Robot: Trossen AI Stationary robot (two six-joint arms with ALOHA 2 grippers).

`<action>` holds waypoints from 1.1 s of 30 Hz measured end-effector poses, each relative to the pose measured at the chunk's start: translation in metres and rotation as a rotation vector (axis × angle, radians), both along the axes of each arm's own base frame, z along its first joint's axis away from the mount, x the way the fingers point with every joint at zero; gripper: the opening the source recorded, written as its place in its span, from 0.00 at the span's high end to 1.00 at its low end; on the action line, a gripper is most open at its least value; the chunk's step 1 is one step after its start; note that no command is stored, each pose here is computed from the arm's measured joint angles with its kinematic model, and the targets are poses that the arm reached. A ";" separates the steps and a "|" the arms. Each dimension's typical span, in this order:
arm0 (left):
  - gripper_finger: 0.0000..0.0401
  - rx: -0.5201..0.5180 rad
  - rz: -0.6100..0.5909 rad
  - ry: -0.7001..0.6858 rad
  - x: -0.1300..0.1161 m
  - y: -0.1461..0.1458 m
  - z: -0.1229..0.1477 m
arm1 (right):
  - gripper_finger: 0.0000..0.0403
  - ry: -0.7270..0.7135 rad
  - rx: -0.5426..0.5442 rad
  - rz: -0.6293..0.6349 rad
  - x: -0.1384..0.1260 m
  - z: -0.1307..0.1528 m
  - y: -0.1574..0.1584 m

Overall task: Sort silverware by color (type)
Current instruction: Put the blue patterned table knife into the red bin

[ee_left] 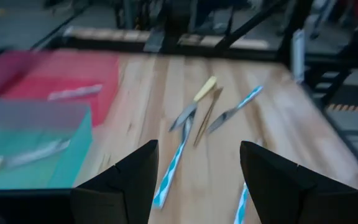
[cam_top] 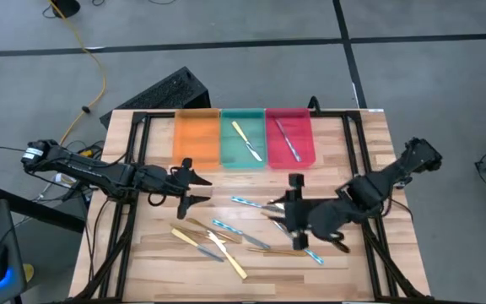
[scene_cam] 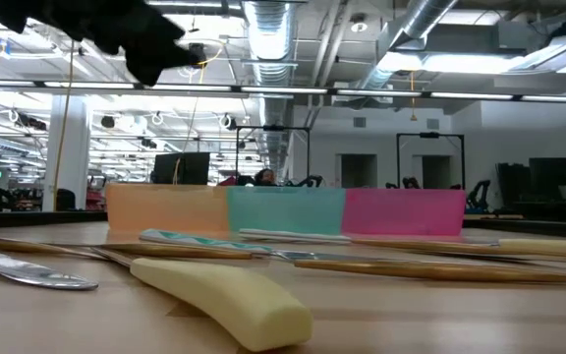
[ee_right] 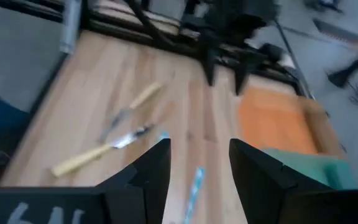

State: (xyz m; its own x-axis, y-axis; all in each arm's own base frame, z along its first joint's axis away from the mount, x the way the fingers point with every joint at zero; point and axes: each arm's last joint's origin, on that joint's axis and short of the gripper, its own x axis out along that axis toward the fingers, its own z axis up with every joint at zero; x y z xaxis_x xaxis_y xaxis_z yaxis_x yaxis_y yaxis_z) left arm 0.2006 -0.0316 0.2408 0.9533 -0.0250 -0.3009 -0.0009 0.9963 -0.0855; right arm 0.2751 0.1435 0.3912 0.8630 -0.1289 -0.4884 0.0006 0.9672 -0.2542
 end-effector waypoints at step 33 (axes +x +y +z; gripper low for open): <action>0.48 0.079 -0.126 0.290 0.008 -0.028 -0.043 | 0.54 -0.176 0.286 -0.164 -0.002 -0.127 -0.025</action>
